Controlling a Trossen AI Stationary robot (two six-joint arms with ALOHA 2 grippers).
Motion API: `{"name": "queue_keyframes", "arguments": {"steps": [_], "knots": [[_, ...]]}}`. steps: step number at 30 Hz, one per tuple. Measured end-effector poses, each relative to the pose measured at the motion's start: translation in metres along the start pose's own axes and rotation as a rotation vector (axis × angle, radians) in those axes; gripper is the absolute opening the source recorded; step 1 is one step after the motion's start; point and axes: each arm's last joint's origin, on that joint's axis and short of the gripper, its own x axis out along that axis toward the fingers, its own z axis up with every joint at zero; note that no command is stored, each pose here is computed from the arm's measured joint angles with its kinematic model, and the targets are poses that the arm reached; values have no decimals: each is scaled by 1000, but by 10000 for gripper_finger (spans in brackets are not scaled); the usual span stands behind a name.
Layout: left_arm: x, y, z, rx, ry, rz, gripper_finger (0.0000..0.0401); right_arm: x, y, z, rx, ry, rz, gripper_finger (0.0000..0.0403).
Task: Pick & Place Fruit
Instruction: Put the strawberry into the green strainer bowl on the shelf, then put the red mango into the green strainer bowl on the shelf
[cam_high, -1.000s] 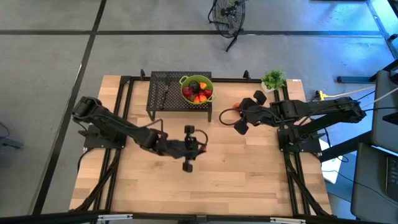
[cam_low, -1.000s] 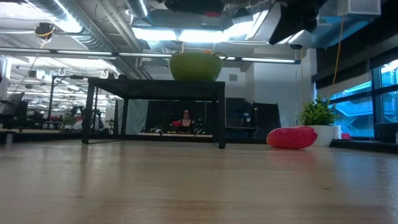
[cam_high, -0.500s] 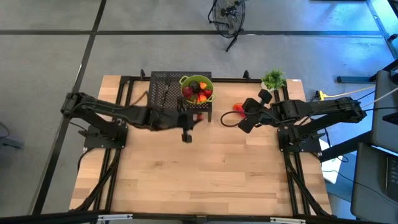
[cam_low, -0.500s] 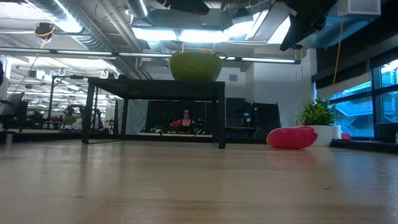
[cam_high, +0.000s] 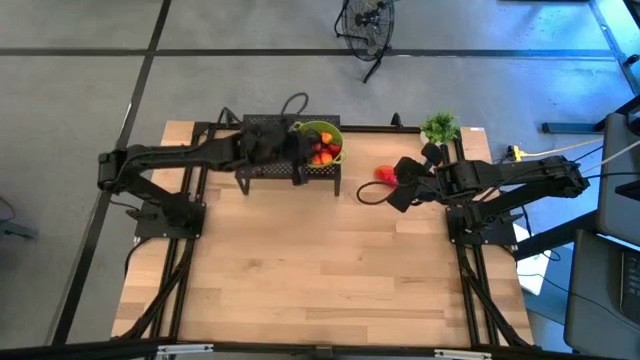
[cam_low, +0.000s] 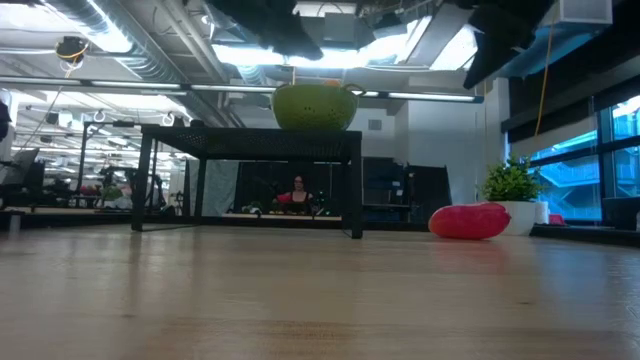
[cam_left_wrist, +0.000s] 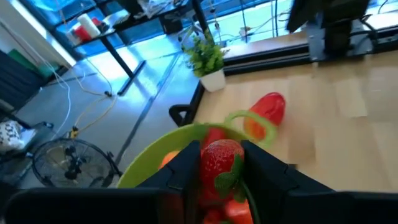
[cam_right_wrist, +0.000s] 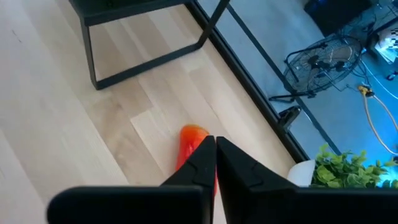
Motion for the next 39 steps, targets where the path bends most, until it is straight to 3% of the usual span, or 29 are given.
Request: {"name": "queue_keyframes", "arguments": {"steps": [8, 14, 30, 39], "knots": [[7, 44, -17, -56, 33, 30, 96, 14, 5, -16, -27, 27, -62, 7], [8, 60, -27, -81, 53, -5, 96, 21, 7, -24, 11, 43, -81, 18], [8, 63, -27, -131, 31, -40, 98, 23, 12, -20, 171, 7, -57, 8], [8, 63, -27, -72, 30, -39, 140, 24, 10, -19, 208, -24, -103, 17]]}}
